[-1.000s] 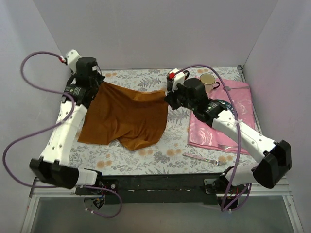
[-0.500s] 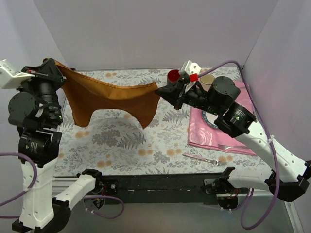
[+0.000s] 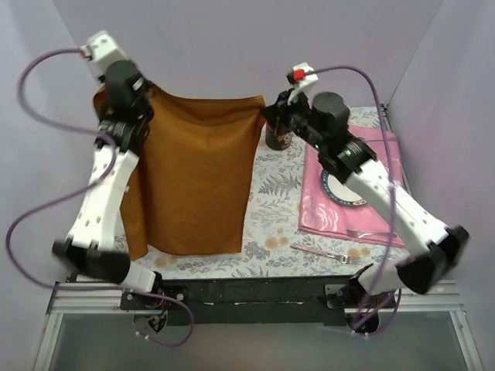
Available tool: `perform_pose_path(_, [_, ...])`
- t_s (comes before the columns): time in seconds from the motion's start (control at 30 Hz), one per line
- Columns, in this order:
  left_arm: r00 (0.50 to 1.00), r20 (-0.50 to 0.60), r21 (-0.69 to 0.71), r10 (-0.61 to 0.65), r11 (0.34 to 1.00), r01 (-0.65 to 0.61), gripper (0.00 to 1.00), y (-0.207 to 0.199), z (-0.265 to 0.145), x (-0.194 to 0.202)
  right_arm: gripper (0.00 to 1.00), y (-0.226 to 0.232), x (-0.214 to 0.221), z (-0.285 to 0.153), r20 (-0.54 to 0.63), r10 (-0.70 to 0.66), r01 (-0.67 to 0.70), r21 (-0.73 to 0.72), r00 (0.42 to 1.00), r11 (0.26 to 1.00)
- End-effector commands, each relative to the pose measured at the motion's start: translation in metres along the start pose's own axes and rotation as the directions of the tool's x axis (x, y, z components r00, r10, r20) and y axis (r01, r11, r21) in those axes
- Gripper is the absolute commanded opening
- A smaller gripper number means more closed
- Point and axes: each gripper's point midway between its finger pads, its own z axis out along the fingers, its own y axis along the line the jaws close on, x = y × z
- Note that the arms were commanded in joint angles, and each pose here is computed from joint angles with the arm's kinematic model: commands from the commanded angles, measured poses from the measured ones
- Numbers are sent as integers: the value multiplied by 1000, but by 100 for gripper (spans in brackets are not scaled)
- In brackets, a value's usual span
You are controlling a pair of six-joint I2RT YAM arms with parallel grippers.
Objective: Fold the napkin, place the utensils inside, and roll it up
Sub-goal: Flatten the napkin out
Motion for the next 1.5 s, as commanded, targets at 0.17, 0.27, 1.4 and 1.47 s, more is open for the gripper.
perform_pose_path(0.17, [680, -508, -51, 529, 769, -637, 26, 31, 145, 292, 1, -136, 208, 104, -526, 149, 9, 287, 837, 958])
perform_pose_path(0.27, [667, -519, -127, 535, 723, -679, 58, 37, 158, 304, 19, -166, 223, 119, -619, 86, 163, 334, 780, 929])
perform_pose_path(1.4, [510, -860, -147, -17, 965, -217, 63, 159, -72, 382, 57, 91, 341, -22, -769, 52, -217, -114, 637, 969])
perform_pose_path(1.47, [486, -874, -152, -21, 961, -232, 60, 162, -74, 388, 56, 91, 342, -23, -769, 60, -222, -109, 636, 969])
